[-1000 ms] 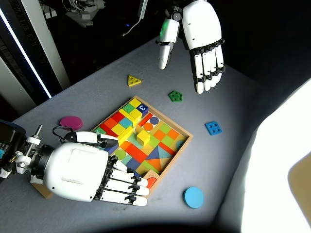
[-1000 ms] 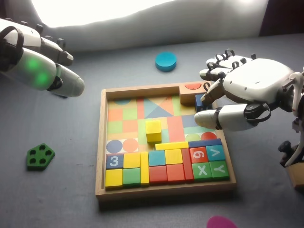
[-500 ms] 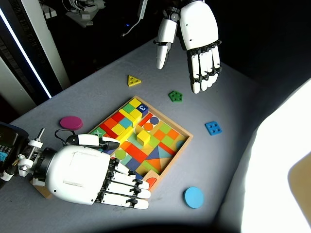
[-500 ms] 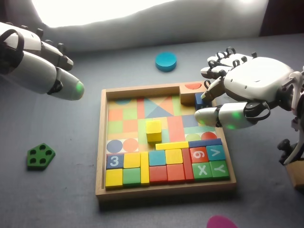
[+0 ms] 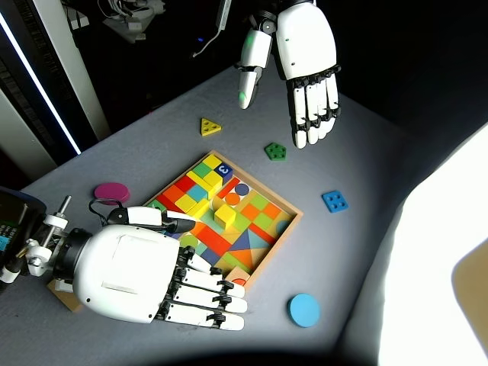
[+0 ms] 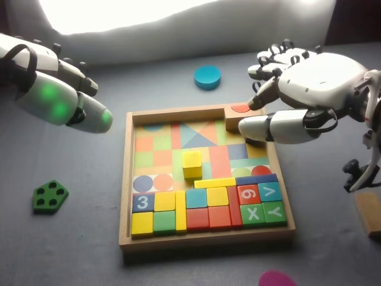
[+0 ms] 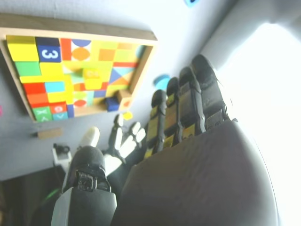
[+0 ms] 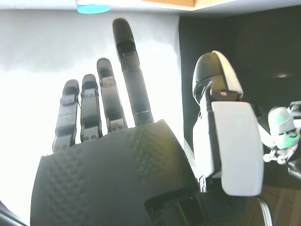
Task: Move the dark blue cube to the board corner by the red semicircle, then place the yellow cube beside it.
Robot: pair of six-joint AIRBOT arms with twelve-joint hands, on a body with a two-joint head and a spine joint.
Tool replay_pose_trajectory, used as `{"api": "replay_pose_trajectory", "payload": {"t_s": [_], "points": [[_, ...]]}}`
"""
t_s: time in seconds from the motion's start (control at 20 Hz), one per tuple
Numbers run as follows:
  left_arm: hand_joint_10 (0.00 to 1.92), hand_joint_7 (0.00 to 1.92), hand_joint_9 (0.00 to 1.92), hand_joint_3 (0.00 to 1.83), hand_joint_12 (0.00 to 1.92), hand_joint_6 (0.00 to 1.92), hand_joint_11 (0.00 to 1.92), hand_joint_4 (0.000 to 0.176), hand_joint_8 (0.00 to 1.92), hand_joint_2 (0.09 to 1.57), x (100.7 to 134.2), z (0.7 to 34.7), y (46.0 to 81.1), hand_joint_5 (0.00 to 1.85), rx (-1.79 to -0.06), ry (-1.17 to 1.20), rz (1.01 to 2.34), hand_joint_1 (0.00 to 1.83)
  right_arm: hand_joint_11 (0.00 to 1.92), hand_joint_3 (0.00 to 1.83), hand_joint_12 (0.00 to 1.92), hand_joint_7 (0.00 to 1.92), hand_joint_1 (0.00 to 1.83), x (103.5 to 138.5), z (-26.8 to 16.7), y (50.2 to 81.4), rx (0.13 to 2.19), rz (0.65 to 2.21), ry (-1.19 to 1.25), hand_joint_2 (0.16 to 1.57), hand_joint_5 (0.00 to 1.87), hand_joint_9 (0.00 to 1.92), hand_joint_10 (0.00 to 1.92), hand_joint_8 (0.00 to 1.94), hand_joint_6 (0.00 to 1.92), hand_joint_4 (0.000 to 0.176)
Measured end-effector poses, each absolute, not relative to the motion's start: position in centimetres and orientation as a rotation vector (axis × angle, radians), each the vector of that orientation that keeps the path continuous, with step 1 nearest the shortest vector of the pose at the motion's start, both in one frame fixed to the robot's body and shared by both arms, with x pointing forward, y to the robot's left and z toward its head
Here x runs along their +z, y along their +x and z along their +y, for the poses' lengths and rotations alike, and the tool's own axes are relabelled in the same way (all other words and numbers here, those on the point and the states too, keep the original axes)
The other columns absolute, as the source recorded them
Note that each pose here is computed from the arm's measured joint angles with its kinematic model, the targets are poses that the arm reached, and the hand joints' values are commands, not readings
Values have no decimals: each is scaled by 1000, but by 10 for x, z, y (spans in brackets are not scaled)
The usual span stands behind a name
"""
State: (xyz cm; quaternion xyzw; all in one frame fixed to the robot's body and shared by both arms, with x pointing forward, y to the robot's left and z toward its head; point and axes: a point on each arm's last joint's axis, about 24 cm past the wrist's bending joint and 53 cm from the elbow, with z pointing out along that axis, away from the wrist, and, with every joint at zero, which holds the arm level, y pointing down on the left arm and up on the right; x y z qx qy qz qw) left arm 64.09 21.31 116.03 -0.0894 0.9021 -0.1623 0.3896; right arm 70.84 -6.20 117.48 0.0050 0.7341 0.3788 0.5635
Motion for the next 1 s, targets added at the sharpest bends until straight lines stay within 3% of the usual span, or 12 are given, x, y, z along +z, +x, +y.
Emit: {"api": "replay_pose_trajectory", "payload": {"t_s": [0.4,0.75,1.0], "points": [[2,145,131,0,500,1,0,16,1,1202,1158,206,635,139,-426,-211,2301,0,0,1,0,189,0,1172,8,667,1039,1758,-73,1188,738,0,0,6,4,0],[3,136,123,0,464,1,0,18,2,1200,1158,207,634,131,-432,-217,2300,0,0,0,0,189,0,1162,34,654,1082,1775,-100,1187,739,0,0,4,7,0],[3,140,128,0,467,3,0,12,2,1199,1158,206,634,142,-436,-217,2300,0,0,1,0,191,0,1152,30,659,1050,1783,-104,1188,729,0,0,4,2,0]]}}
